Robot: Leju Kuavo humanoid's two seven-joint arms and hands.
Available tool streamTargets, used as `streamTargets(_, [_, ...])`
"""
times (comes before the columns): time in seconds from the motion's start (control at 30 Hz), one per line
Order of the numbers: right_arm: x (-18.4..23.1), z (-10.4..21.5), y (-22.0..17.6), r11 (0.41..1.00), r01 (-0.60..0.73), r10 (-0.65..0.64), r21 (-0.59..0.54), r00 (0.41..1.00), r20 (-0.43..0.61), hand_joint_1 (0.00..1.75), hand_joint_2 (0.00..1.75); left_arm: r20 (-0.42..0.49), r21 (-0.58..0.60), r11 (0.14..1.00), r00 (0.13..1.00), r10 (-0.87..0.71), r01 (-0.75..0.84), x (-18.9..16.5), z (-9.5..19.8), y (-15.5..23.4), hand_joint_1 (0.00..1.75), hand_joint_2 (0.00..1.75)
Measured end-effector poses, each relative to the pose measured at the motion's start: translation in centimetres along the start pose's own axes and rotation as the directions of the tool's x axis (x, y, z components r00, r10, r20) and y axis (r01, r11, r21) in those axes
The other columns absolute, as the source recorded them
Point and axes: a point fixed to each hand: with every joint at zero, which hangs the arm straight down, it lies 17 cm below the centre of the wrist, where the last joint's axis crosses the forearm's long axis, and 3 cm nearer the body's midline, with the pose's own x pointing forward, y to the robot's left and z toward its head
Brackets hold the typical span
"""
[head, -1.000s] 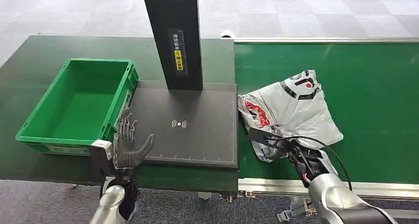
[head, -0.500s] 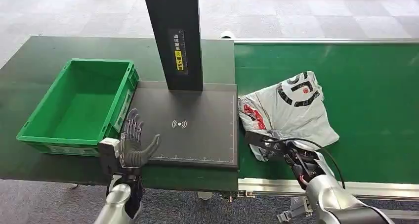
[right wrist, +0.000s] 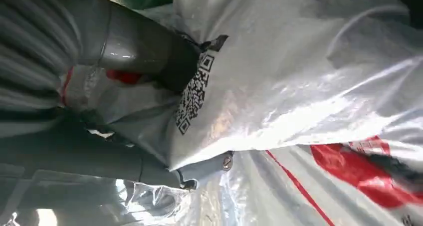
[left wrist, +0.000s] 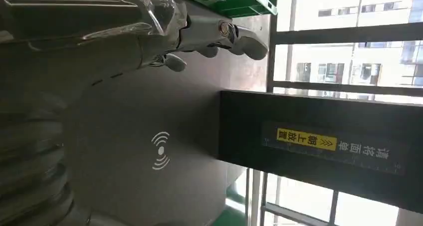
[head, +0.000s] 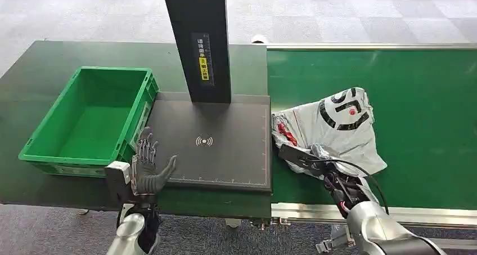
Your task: Moved the parcel from conveyor to table for the left to box.
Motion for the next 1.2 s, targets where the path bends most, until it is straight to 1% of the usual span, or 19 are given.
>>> streamTargets(0.07, [0.1,0.0,-0.2,1.000,0.020,-0.020,-0.008,1.000,0.007,1.75,1.75,0.002,0.003,1.000,1.000,-0.003,0.003,0.1,0.0,0.3,0.00,1.75])
streamTargets(0.13, [0.8,-0.1,-0.6,0.998,0.054,-0.052,-0.032,0.998,0.042,1.75,1.75,0.002,0.008,1.000,1.000,-0.005,0.005,0.1,0.2,0.5,0.00,1.75])
streamTargets(0.17, [1.8,-0.1,-1.6,0.991,0.107,-0.100,-0.078,0.991,0.094,1.75,1.75,0.005,0.018,1.000,1.000,-0.008,0.008,0.2,0.4,0.8,0.00,1.75])
streamTargets(0.2, [3.1,0.0,-3.0,0.977,0.168,-0.143,-0.135,0.975,0.172,1.75,1.75,0.007,0.030,0.999,1.000,-0.011,0.011,0.3,0.7,1.2,0.00,1.75])
streamTargets(0.27, [5.1,0.9,-7.0,0.915,0.307,-0.219,-0.262,0.923,0.316,1.75,1.75,0.015,0.050,0.999,1.000,-0.018,0.017,0.7,1.3,1.9,0.00,1.75])
streamTargets(0.3, [5.8,1.5,-9.1,0.872,0.374,-0.248,-0.315,0.893,0.375,1.75,1.75,0.027,0.055,0.998,0.999,-0.025,0.024,1.0,1.4,2.2,0.00,1.75])
streamTargets(0.4, [7.4,3.9,-14.3,0.739,0.534,-0.278,-0.411,0.797,0.536,1.75,1.75,0.056,0.072,0.997,0.998,-0.042,0.038,2.0,1.5,2.8,0.00,1.75])
streamTargets(0.43, [7.7,4.7,-15.8,0.697,0.573,-0.279,-0.430,0.770,0.574,1.75,1.75,0.066,0.076,0.996,0.997,-0.043,0.038,2.4,1.3,3.0,0.00,1.75])
streamTargets(0.53, [8.0,6.8,-18.5,0.596,0.645,-0.257,-0.479,0.717,0.647,1.75,1.75,0.085,0.088,0.995,0.995,-0.049,0.042,3.0,1.1,3.4,0.00,1.75])
streamTargets(0.6, [7.9,9.1,-20.4,0.494,0.685,-0.200,-0.535,0.688,0.698,1.75,1.75,0.095,0.099,0.994,0.994,-0.051,0.042,3.3,0.9,3.8,0.00,1.75])
streamTargets(0.67, [7.4,11.0,-21.6,0.405,0.715,-0.160,-0.570,0.669,0.726,1.75,1.75,0.107,0.102,0.994,0.993,-0.053,0.043,3.6,0.8,4.0,0.00,1.75])
streamTargets(0.73, [7.2,12.4,-22.1,0.349,0.733,-0.139,-0.584,0.657,0.741,1.75,1.75,0.113,0.103,0.994,0.992,-0.053,0.041,3.8,0.7,4.0,0.00,1.75])
streamTargets(0.87, [7.3,13.9,-22.4,0.309,0.748,-0.113,-0.588,0.643,0.758,1.75,1.75,0.116,0.104,0.994,0.992,-0.053,0.041,3.9,0.6,4.0,0.00,1.75])
streamTargets(1.1, [7.2,15.1,-22.9,0.277,0.758,-0.091,-0.591,0.633,0.769,1.75,1.75,0.118,0.109,0.993,0.992,-0.053,0.040,4.0,0.6,4.2,0.00,1.75])
streamTargets(1.13, [7.1,15.5,-23.1,0.259,0.758,-0.078,-0.599,0.634,0.769,1.75,1.75,0.125,0.118,0.992,0.990,-0.060,0.045,4.1,0.6,4.4,0.00,1.75])
streamTargets(1.17, [7.0,16.3,-23.3,0.230,0.752,-0.046,-0.618,0.642,0.765,1.75,1.75,0.138,0.136,0.989,0.988,-0.071,0.052,4.3,0.6,4.7,0.00,1.75])
streamTargets(1.2, [7.2,17.0,-23.4,0.212,0.742,-0.011,-0.637,0.653,0.757,1.75,1.75,0.152,0.160,0.985,0.985,-0.081,0.056,4.6,0.6,5.2,0.00,1.75])
